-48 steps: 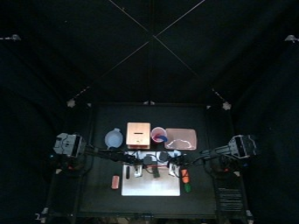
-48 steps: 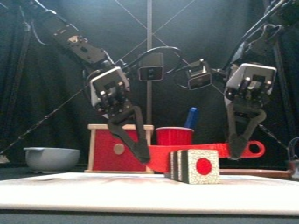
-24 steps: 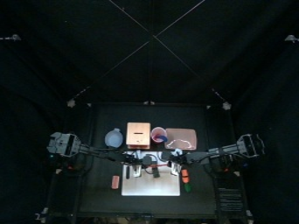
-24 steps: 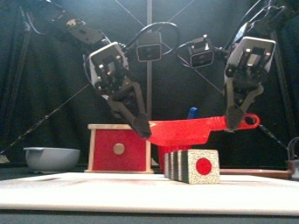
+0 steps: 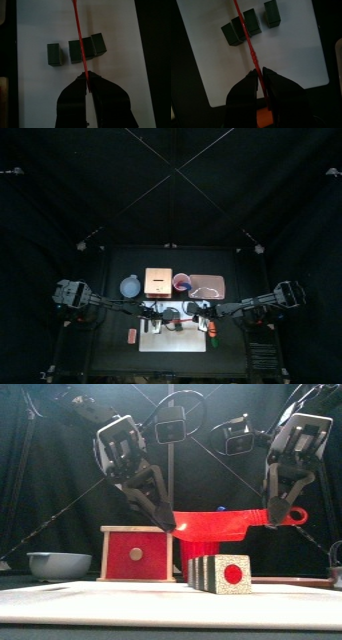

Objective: Place sushi on board then cut the sushi with the knife then place the pieces on the plate
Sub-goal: Cut the sushi into 4 pieces

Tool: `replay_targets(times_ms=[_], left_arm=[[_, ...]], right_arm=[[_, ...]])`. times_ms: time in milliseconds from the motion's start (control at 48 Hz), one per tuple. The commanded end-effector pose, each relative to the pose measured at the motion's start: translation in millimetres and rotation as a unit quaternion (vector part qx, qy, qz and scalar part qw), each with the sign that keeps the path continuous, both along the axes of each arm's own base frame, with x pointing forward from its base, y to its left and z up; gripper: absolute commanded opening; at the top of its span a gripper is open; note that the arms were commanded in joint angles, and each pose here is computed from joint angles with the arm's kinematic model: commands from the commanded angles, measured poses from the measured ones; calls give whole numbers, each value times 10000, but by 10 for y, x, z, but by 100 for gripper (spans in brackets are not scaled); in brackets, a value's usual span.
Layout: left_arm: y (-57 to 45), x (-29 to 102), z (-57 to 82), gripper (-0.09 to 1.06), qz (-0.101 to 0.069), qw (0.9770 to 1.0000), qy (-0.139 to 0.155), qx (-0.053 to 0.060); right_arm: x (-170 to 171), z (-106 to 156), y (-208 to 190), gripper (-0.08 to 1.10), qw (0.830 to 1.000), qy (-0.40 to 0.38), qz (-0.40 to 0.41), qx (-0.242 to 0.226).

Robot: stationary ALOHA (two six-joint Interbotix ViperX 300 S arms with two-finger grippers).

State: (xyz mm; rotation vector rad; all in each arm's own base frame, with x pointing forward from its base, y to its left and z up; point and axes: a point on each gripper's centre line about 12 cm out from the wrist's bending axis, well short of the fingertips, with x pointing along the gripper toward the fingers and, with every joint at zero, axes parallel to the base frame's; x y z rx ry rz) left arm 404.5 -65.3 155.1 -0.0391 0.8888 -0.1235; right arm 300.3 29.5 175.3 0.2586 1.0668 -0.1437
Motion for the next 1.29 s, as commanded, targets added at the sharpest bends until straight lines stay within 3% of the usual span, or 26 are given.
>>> replay_targets(times_ms=[21,125,979,1292], left_arm=[[-139,20,48,42,-84,9999,-51,-111],[-156,21,17,42,-63,9999,-12,-155],[-143,72,-215,42,-27,9998,183,-113],[-160,73,-339,42,64,9991,355,-213]], right_arm=[[-1,24,-18,50,10000,-45,-61,27],[8,-1,-13,50,10000,-23,-44,12],[49,-197,-32,50,9996,262,-40,-61],[88,-366,-7,50,9987,508,-14,-75]])
